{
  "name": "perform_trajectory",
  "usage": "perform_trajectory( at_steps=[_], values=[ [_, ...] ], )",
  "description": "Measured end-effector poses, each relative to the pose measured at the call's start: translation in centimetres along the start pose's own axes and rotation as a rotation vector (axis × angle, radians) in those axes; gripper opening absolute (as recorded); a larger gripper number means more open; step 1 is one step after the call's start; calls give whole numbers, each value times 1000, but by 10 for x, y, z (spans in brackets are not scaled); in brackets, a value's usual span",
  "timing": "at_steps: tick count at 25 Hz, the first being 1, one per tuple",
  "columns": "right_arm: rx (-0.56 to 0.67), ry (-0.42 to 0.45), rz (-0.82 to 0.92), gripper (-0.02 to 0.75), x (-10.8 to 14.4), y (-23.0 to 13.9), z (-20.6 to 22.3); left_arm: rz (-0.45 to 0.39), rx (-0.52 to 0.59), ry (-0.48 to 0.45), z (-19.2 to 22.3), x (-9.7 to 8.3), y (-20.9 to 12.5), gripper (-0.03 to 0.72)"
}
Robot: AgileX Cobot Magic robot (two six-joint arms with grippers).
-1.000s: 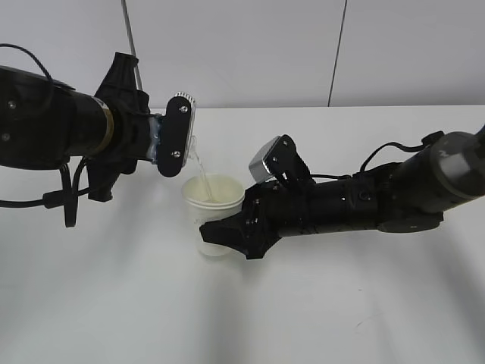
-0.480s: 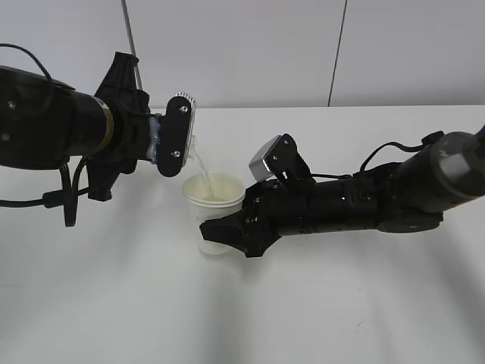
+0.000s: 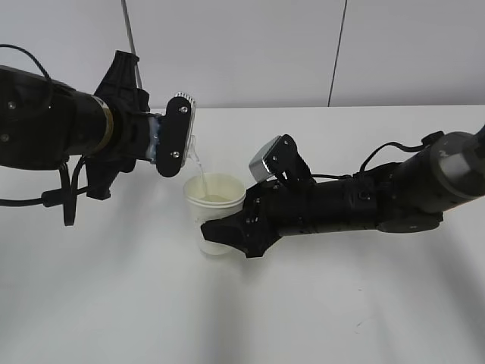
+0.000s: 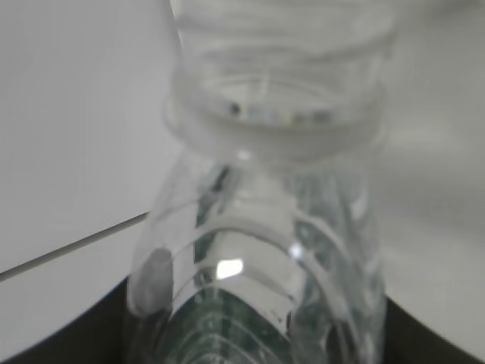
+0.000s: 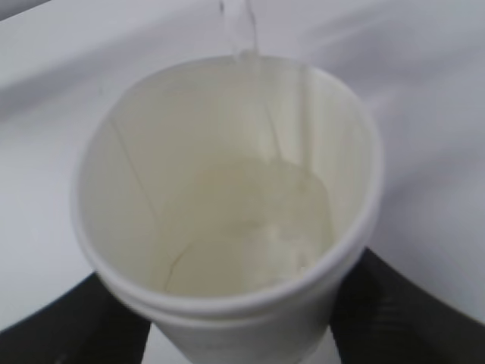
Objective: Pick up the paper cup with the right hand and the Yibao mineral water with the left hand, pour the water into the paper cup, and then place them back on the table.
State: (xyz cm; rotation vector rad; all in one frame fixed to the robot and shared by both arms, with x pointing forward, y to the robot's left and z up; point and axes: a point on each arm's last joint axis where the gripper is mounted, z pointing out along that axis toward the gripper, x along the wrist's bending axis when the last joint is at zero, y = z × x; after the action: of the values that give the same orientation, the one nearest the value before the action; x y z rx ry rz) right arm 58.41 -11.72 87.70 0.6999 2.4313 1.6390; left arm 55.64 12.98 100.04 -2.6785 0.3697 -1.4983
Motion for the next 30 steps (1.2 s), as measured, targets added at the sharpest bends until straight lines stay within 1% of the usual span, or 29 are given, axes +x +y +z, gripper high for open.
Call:
perform_trajectory(
  at_steps=[17,27,30],
  values=[
    [0,-2,1,507,0,0,0,10,1,5,0,0,0,372],
    [1,-2,1,507,0,0,0,7,1,3,0,0,0,372],
    [2,-3,1,507,0,0,0,-7,1,2,0,0,0,372]
  ],
)
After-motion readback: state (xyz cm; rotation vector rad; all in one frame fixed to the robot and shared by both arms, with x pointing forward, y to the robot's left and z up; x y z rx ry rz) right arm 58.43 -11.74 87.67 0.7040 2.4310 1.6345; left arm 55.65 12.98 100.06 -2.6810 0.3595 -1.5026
